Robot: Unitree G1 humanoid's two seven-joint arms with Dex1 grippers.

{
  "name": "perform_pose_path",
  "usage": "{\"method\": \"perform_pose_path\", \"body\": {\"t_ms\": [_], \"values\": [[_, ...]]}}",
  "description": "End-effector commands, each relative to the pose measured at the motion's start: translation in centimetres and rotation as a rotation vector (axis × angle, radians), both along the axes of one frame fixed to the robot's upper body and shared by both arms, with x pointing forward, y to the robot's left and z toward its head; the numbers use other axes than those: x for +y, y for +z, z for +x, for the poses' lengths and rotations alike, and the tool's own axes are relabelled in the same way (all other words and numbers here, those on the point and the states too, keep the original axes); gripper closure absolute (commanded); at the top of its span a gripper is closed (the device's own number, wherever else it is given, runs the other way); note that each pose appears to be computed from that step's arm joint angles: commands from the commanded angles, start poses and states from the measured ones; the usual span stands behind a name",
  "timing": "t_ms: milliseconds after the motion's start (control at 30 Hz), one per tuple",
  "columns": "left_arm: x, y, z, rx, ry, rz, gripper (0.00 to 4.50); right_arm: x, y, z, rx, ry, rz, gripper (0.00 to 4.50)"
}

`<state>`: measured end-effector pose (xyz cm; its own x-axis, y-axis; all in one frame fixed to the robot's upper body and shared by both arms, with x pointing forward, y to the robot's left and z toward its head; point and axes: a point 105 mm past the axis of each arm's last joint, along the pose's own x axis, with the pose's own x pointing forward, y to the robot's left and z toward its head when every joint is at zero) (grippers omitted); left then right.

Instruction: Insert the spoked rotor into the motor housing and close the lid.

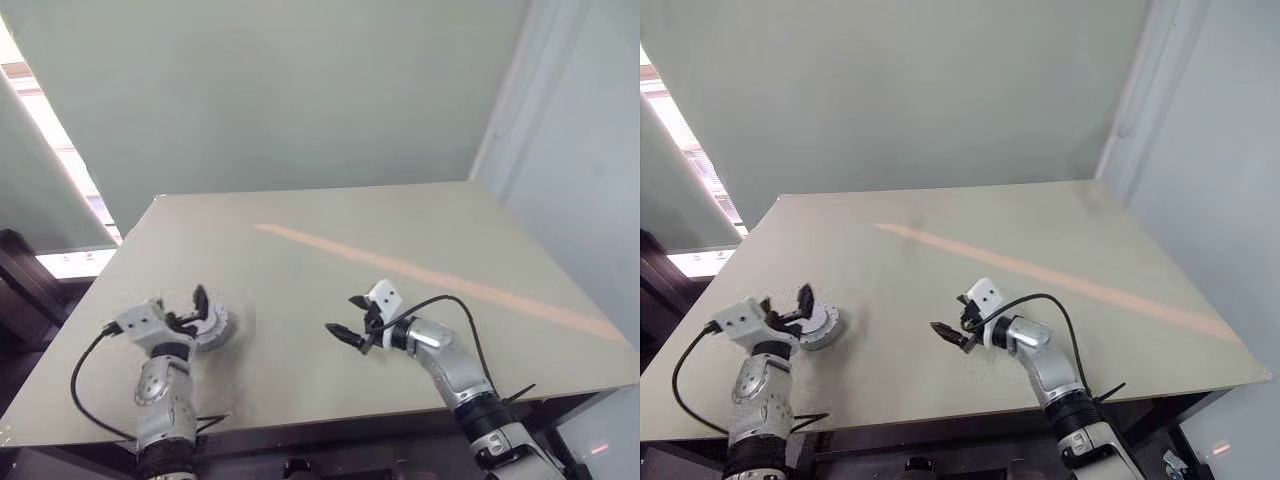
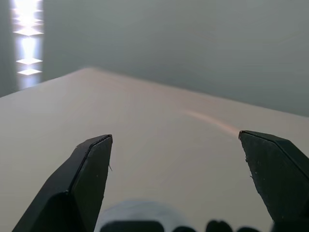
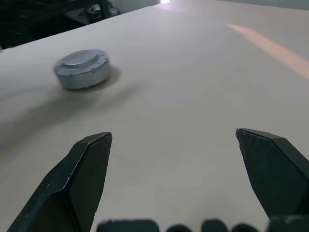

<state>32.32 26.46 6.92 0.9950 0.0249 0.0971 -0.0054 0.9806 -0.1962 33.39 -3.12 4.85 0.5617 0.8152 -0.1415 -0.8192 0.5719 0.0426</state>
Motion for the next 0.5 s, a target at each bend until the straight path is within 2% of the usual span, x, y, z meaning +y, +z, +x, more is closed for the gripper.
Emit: {"method": "perform_pose_path", "body": {"t_ms": [33,267,500], "values": [[-5.2,2.7,0.2,-0.040,-0.301,0.040,0.01,-1.4,2.4,0.5,-0.061,-0.037,0.047,0.00],[-10.6,2.3,-1.2,0.043,-0.608,0.096,0.01,-4.3,2.8,-0.8,-0.065,-0.084,0.046,0.00],[-12.2,0.9,-1.7,0.107,-0.681,0.087,0.01,-6.7,1.6,-2.4,-0.040,-0.181,0.007,0.00]]}}
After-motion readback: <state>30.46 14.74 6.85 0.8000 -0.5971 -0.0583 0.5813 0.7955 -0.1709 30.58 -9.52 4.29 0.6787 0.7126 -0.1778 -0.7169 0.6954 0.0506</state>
